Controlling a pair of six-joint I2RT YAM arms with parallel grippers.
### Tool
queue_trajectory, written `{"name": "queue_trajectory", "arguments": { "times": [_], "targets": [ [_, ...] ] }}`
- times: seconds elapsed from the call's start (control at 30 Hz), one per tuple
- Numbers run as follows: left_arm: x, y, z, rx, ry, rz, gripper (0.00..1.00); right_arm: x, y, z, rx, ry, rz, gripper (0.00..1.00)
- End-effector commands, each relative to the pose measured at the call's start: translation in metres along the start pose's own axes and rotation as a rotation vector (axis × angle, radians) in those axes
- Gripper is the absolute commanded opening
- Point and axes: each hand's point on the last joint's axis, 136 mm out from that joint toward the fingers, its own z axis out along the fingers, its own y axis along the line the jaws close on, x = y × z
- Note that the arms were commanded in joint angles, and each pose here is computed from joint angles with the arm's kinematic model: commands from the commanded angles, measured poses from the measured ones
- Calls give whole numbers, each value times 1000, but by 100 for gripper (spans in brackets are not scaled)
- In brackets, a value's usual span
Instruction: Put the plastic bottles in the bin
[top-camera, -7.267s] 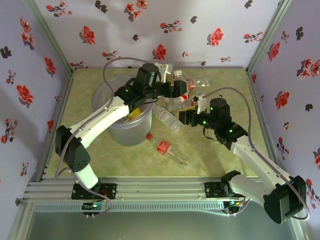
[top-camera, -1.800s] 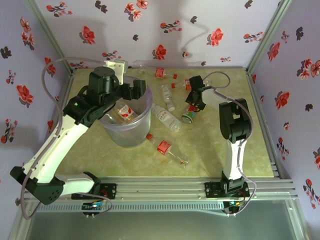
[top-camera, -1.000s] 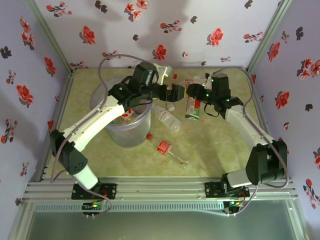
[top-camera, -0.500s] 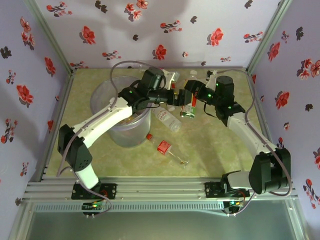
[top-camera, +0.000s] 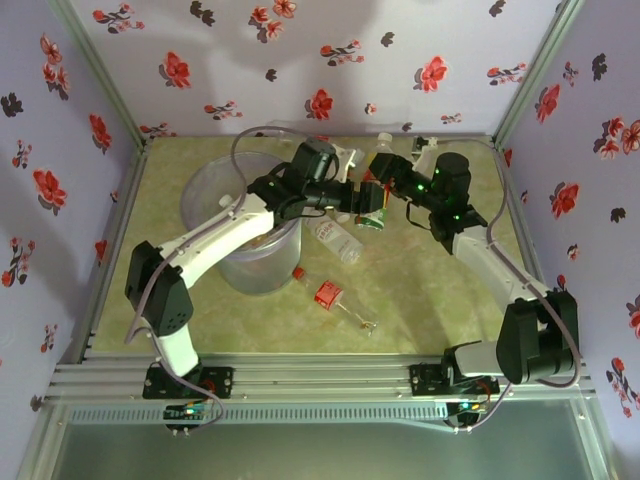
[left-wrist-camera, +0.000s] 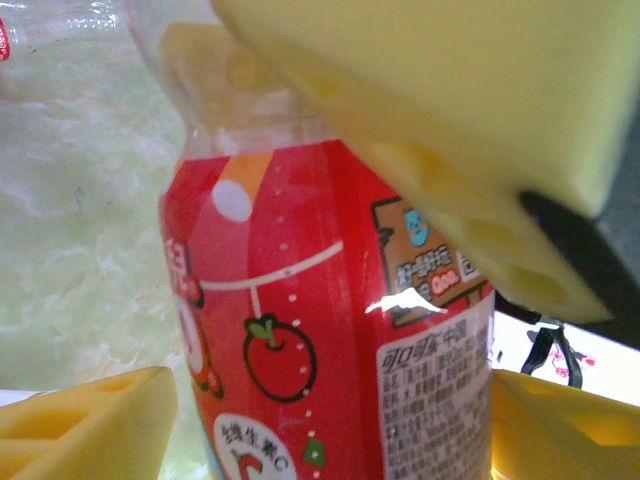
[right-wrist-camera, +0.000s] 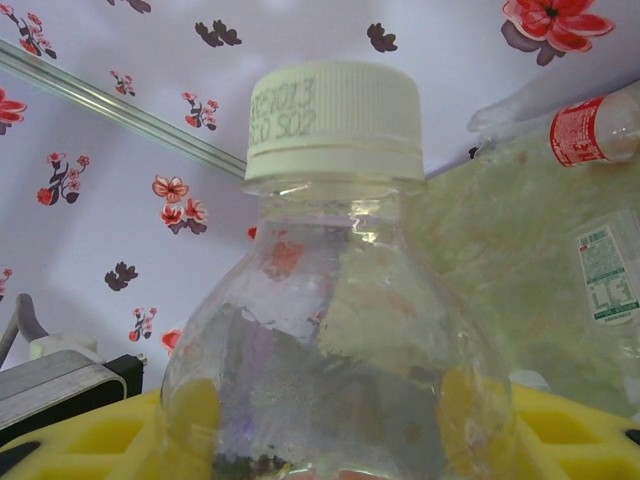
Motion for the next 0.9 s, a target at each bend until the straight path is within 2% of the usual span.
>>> {"name": "queue_trajectory", "arguments": {
  "times": [0.0,0.17,0.3,0.57,0.7,0.87],
  "targets": [
    [-9,-9,6,33,-16,5,74,-1,17,0,-82,13,-6,42],
    [-15,-14,5,45,-27,13,62,0,17,-1,-85,19,-9,48],
    [-23,-19,-1,46,-37,35,58,-4,18,-4,-63,17,-30,69],
    [-42,-23,-16,44,-71,64,54,-36,18,-33,19,-68,-67,99],
    [-59,-31,-38,49,-123,113,54,-57,8,-61,89,-175,-63,99],
    [-85,-27,-78,33,-210,158,53,-61,-9,-82,154,-247,-38,99]
  ]
}}
